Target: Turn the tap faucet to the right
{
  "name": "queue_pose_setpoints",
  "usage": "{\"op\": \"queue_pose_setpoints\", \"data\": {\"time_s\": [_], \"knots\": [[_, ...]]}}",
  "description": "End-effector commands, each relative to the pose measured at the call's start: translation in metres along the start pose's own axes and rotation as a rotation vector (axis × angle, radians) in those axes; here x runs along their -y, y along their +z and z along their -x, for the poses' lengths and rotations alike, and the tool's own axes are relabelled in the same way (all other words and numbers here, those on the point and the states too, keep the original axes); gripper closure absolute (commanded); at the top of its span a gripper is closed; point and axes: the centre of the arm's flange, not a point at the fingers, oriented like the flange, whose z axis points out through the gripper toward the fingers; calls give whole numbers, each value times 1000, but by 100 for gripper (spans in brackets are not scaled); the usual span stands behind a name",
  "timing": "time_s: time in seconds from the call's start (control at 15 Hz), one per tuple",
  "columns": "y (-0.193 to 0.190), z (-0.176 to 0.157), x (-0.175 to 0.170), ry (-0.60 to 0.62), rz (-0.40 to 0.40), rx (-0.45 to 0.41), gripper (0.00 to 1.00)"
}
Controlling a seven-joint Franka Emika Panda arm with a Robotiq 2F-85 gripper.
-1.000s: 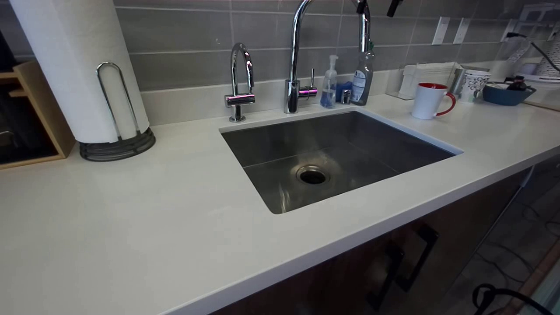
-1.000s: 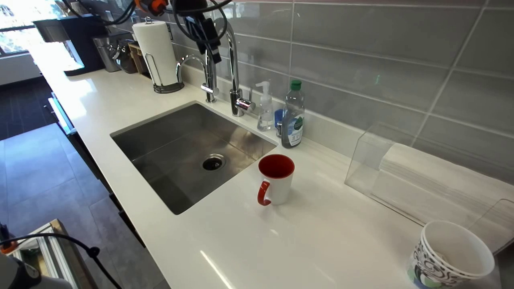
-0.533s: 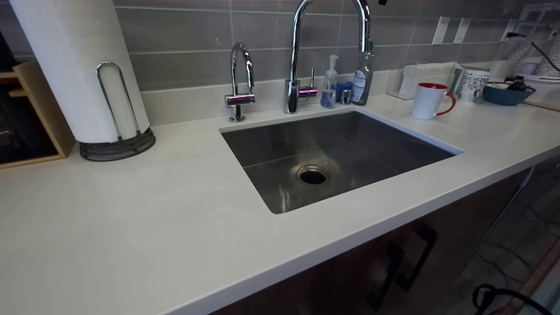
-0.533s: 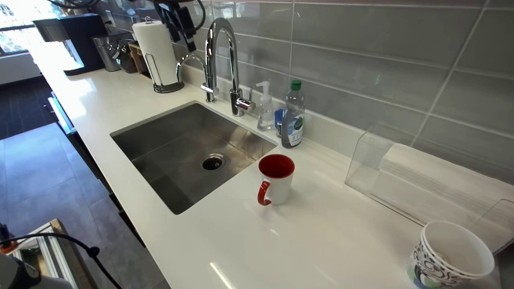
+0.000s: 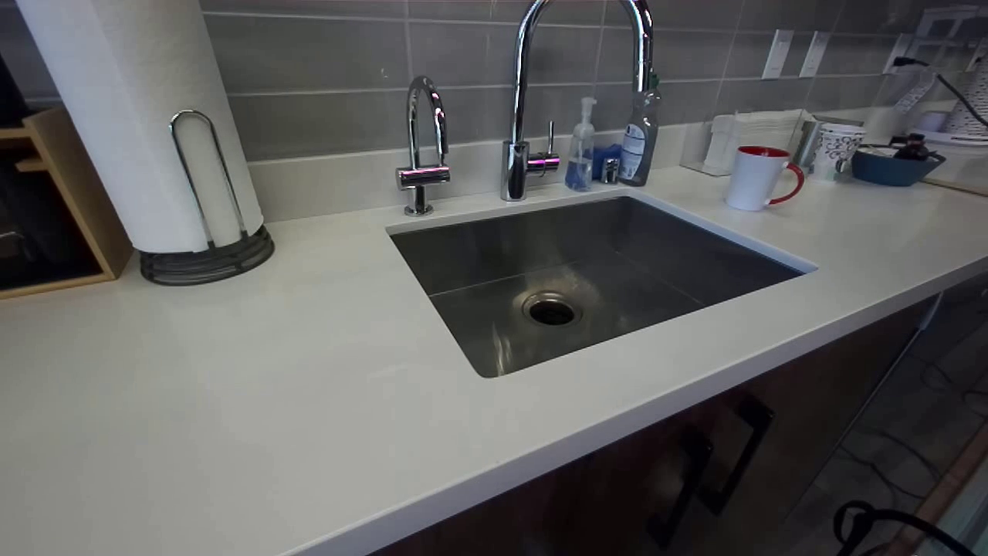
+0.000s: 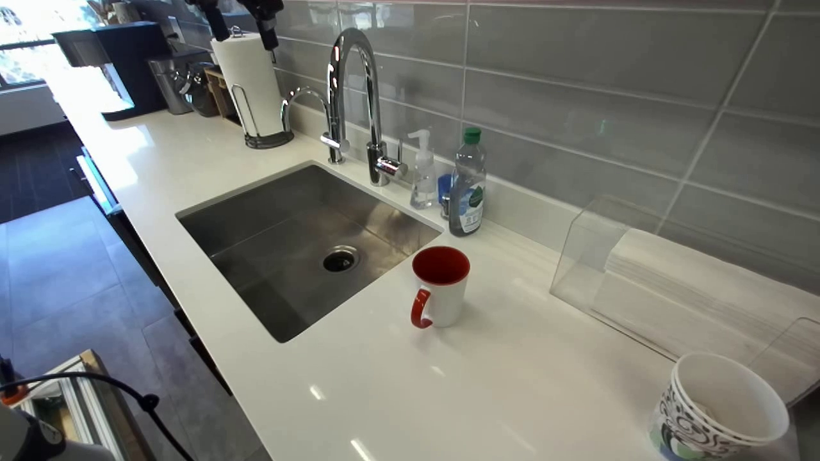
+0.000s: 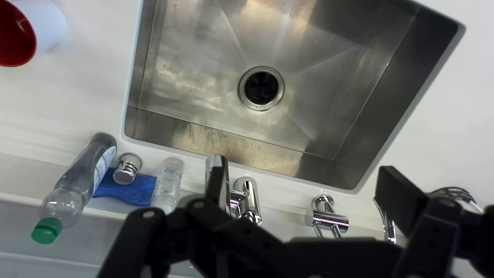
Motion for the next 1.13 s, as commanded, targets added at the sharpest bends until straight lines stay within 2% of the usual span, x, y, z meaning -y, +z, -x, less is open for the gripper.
{"op": "queue_pose_setpoints", "data": {"time_s": [0.0, 0.27, 0.47, 0.53, 0.73, 1.07], "knots": [[-7, 63, -30, -54, -14, -17, 0], [-11, 108, -41, -27, -9, -79, 0], [-14, 123, -40, -22, 4, -100, 0], [-17, 100, -43, -10, -15, -63, 0], [-18, 112, -40, -12, -13, -79, 0], [-16, 113, -40, -12, -13, -79, 0]]}}
